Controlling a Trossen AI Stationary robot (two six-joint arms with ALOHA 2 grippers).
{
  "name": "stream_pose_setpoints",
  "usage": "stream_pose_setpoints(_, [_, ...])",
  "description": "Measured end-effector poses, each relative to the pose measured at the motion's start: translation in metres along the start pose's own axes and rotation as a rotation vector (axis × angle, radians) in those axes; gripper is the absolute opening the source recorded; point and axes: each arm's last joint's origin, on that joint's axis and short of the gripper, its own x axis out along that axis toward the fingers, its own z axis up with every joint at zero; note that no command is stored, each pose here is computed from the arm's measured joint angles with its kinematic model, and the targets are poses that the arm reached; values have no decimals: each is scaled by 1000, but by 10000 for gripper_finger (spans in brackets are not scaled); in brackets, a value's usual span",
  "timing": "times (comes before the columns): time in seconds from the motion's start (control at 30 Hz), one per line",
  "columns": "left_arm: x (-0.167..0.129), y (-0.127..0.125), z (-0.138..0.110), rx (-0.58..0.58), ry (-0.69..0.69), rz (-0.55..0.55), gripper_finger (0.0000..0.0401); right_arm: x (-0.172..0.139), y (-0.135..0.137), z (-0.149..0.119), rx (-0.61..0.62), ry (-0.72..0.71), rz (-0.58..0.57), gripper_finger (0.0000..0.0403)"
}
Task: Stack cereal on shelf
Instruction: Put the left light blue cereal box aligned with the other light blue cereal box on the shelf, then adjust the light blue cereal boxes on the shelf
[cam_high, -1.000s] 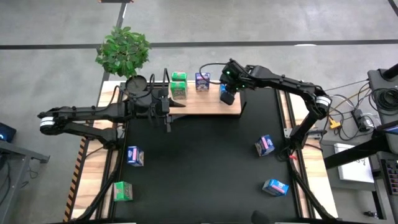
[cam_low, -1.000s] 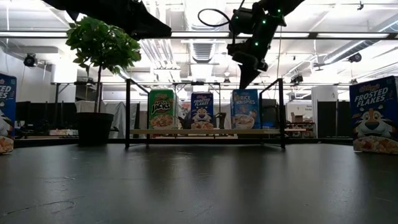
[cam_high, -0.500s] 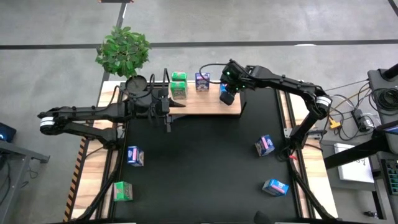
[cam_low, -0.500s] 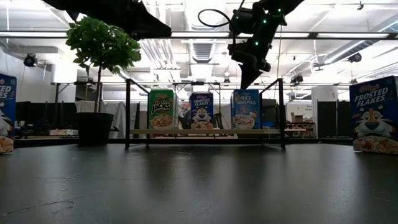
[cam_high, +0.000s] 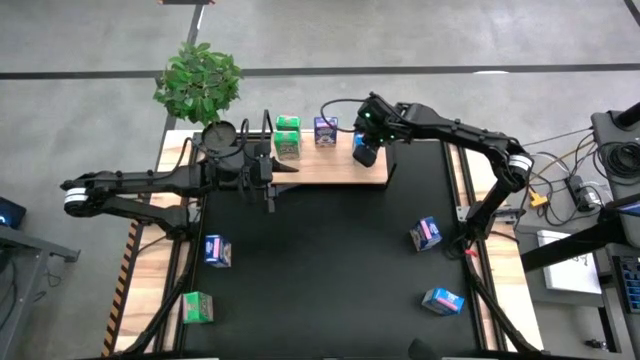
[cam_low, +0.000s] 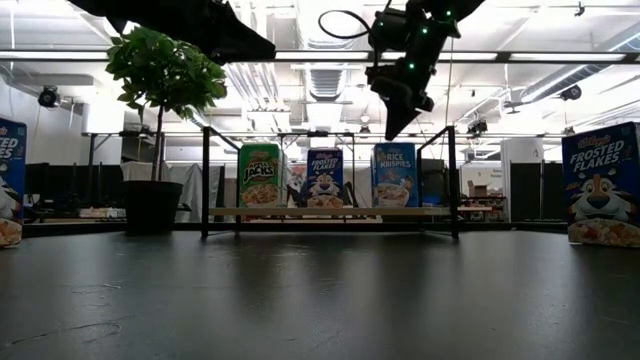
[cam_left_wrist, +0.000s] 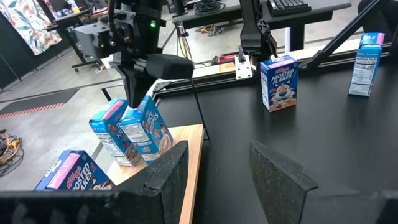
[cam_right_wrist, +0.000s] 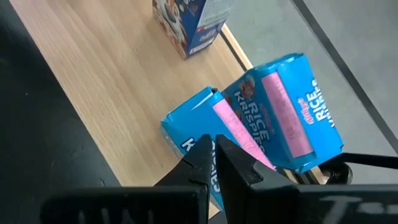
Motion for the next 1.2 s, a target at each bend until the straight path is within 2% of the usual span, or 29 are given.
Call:
stream_pose_setpoints(0.23, [0, 0, 0, 0, -1, 0, 152, -6, -1, 6, -29, -29, -3, 12])
stream_pose_setpoints(0.4, [0, 0, 1, 0, -9, 2, 152, -10, -12, 14, -53, -81, -25, 12])
stream_pose_setpoints(0.8, [0, 0, 1, 0, -12, 3, 152, 21, -52, 20, -88, -123, -99, 12])
stream_pose_setpoints(1.0, [0, 0, 1, 0, -12, 3, 152, 29, -52, 24, -152, -137, -85, 12])
stream_pose_setpoints(1.2, [0, 0, 1, 0, -10, 2, 152, 30, -51, 22, -161, -126, -73, 12])
